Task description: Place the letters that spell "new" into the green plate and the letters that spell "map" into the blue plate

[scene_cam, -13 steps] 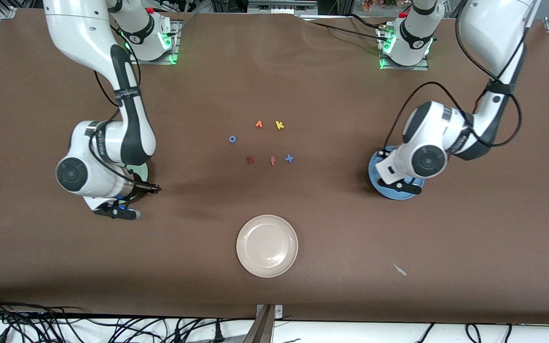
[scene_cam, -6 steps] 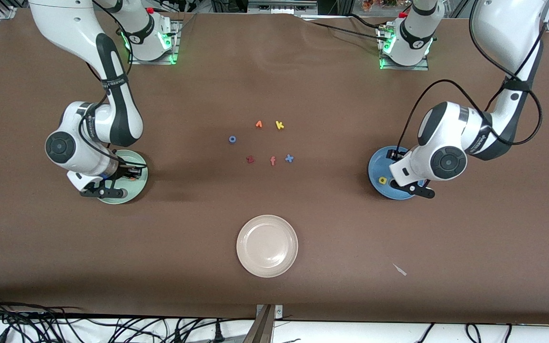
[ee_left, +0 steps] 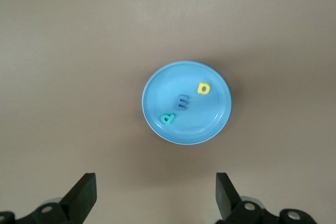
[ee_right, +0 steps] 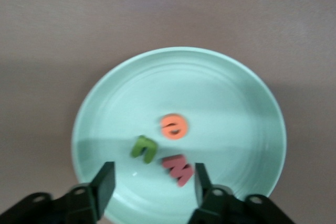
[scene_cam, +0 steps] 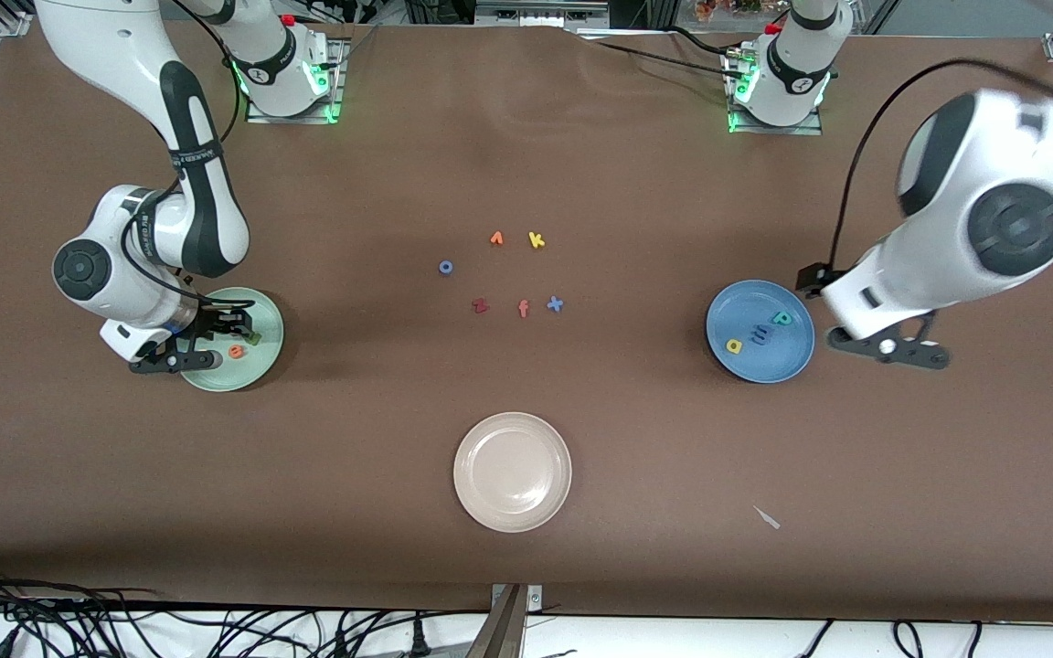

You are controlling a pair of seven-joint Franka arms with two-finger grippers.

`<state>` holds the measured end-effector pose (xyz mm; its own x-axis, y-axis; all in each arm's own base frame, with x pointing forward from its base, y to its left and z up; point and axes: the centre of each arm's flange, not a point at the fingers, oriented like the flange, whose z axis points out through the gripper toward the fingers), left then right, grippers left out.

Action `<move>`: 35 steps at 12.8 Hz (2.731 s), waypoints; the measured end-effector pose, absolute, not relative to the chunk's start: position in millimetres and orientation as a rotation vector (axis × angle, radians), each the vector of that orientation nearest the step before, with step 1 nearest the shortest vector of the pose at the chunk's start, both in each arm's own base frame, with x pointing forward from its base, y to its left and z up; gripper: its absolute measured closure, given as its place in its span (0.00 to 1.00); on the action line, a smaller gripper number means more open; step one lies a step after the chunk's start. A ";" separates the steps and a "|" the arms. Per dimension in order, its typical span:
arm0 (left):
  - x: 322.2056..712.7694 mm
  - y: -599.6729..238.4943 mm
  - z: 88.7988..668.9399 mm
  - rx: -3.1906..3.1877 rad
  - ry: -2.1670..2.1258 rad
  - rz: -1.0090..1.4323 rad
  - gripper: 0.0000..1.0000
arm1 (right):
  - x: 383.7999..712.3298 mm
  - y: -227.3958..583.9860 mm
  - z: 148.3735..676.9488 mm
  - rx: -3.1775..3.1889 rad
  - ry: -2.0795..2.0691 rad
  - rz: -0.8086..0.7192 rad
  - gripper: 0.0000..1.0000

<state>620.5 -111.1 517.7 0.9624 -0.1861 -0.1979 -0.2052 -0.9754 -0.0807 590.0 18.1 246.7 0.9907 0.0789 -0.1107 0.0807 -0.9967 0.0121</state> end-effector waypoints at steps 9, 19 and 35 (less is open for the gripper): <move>563.8 -52.7 612.0 -3.174 0.062 0.095 0.00 | 613.8 113.7 344.7 3.128 -0.012 -0.488 0.00; 543.0 -61.9 604.0 -3.166 0.073 0.071 0.00 | 595.2 97.5 499.2 3.111 0.183 -0.313 0.00; 544.3 -51.2 605.1 -3.167 0.042 0.077 0.00 | 540.6 17.3 592.6 3.142 0.028 -0.110 0.00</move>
